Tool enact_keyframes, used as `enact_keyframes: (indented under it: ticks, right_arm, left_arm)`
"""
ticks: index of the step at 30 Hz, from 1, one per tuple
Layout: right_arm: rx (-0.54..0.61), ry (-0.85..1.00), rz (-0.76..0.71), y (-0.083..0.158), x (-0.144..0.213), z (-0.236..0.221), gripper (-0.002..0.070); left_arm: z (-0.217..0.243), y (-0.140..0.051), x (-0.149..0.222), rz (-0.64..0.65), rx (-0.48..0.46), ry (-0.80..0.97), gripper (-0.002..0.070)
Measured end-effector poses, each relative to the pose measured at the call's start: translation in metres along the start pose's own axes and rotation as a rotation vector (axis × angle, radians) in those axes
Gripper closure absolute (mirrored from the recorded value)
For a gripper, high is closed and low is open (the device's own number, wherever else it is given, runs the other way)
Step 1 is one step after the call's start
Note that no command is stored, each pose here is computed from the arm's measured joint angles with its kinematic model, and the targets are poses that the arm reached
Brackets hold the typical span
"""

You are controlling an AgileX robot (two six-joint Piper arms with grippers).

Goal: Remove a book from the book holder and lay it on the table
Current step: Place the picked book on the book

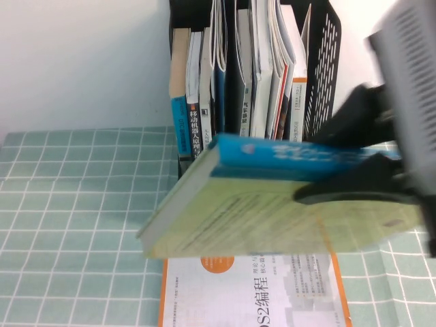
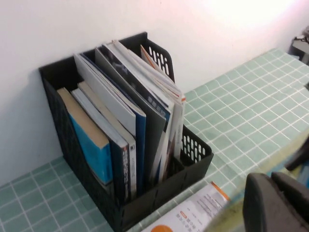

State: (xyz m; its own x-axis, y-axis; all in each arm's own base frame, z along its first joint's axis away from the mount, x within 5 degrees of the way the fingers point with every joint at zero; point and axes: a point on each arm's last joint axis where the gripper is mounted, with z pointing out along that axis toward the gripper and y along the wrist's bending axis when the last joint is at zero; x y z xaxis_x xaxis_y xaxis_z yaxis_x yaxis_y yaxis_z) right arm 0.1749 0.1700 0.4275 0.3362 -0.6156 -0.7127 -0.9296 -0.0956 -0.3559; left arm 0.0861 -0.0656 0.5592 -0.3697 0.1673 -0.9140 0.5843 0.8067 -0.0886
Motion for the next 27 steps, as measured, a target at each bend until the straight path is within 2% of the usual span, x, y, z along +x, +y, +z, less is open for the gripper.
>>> enact_keyframes:
  ticks: [5,12,19,27]
  right_arm:
    - [0.094,0.142,-0.097,-0.009,0.0,0.042,0.0461]
    - [0.166,0.217,-0.194,0.005,0.012,0.089,0.0461]
    - [0.206,0.282,-0.213,0.032,0.049,0.13,0.046]
    - [0.292,0.332,-0.147,0.026,0.062,0.152,0.046]
  left_arm:
    - [0.001,0.001,0.026,-0.033,0.006,0.064,0.0678]
    - [0.008,0.004,0.065,-0.077,-0.002,0.167,0.0678]
    - [-0.002,0.003,0.08,-0.096,0.008,0.157,0.0678]
    - [-0.007,-0.001,0.082,-0.113,0.052,0.149,0.0678]
